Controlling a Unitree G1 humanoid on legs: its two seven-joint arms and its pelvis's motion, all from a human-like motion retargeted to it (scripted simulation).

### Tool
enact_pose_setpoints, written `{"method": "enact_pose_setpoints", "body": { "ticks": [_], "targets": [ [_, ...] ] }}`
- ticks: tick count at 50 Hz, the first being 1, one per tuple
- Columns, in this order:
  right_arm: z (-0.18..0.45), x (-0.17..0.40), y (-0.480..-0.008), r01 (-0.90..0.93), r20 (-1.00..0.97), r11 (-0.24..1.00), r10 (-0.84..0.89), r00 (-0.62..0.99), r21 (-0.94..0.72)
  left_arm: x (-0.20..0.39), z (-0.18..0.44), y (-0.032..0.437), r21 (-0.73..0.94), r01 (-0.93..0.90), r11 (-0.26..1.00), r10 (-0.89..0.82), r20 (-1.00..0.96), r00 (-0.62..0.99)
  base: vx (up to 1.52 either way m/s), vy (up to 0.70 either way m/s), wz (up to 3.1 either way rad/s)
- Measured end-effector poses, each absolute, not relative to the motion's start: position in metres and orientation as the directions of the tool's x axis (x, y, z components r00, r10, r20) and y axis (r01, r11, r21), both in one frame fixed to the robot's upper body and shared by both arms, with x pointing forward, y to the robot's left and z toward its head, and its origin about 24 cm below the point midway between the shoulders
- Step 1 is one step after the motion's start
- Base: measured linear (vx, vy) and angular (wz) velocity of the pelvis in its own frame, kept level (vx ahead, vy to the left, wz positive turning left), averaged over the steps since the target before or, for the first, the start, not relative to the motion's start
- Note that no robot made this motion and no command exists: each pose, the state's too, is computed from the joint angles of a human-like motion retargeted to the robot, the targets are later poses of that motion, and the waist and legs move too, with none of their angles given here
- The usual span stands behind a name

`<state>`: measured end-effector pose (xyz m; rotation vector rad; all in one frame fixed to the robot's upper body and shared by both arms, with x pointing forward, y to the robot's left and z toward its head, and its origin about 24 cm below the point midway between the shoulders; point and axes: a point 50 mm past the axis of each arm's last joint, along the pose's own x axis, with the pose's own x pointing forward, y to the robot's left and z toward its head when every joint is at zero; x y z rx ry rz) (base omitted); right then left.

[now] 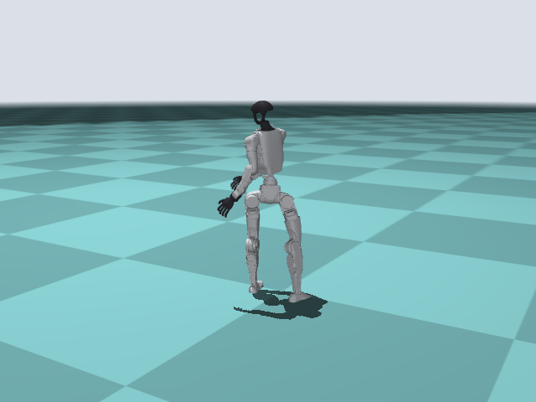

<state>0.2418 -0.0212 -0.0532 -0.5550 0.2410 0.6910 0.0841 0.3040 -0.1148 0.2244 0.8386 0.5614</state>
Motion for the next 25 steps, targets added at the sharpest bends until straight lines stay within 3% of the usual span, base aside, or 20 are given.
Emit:
{"method": "enact_pose_setpoints", "body": {
  "ticks": [10, 25],
  "targets": [
    [-0.065, 0.233, -0.052, -0.640, -0.423, 0.660, 0.489, 0.763, -0.393, 0.123, -0.115, 0.295, 0.458, -0.094, 0.884, 0.406, -0.654, 0.638, 0.01, 0.01, -0.49],
    [-0.072, 0.230, -0.054, -0.696, -0.467, 0.541, 0.516, 0.718, -0.472, 0.159, -0.098, 0.297, 0.429, -0.164, 0.889, 0.406, -0.567, 0.717, 0.03, 0.01, 0.24]
  ]
}}
